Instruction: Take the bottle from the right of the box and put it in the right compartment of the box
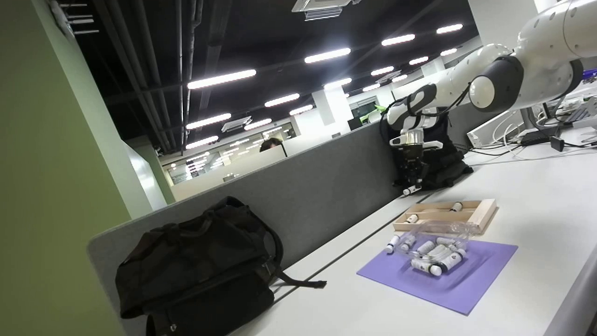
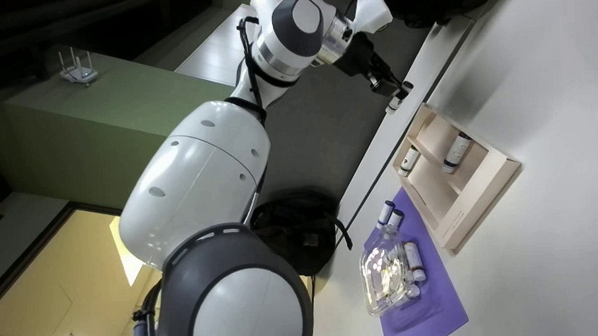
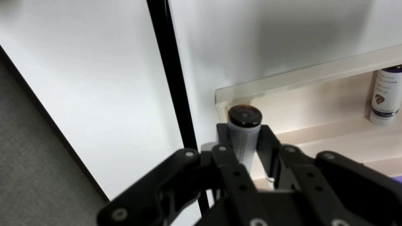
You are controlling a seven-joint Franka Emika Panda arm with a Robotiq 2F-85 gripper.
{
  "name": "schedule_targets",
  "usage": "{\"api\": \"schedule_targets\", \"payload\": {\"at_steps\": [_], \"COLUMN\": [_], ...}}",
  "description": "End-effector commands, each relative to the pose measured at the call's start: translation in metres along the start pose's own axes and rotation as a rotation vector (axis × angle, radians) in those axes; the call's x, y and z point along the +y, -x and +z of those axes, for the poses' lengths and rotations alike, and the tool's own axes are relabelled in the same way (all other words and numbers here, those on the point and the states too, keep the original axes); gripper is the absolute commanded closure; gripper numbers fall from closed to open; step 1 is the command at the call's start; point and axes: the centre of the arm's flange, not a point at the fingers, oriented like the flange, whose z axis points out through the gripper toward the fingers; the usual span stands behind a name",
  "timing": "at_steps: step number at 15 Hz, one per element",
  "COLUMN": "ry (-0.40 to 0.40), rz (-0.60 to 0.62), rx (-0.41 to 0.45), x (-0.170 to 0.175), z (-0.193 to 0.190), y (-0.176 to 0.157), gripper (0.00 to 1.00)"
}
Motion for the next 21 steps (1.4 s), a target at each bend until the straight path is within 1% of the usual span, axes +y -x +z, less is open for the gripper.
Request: {"api": "schedule_targets", "payload": {"at_steps": [1, 4, 7, 9, 14, 18, 21], "ry": [-0.016, -0.051, -0.102, -0.129, -0.154, -0.169, -0.175], "rz": [-0.074, -0.124, -0.167, -0.2, -0.31, -0.35, -0.36], "rx": [-0.004, -0.004, 0.002, 0.0, 0.004, 0.021, 0.03], "x": [-0.004, -0.004, -0.007, -0.011, -0.014, -0.015, -0.015], "z": [0.02, 0.037, 0.047, 0.047, 0.047, 0.05, 0.053], "y": [-0.017, -0.026, -0.026, -0.022, -0.007, -0.002, 0.0], "gripper": [0.89, 0.89, 0.89, 0.89, 0.89, 0.89, 0.89]}}
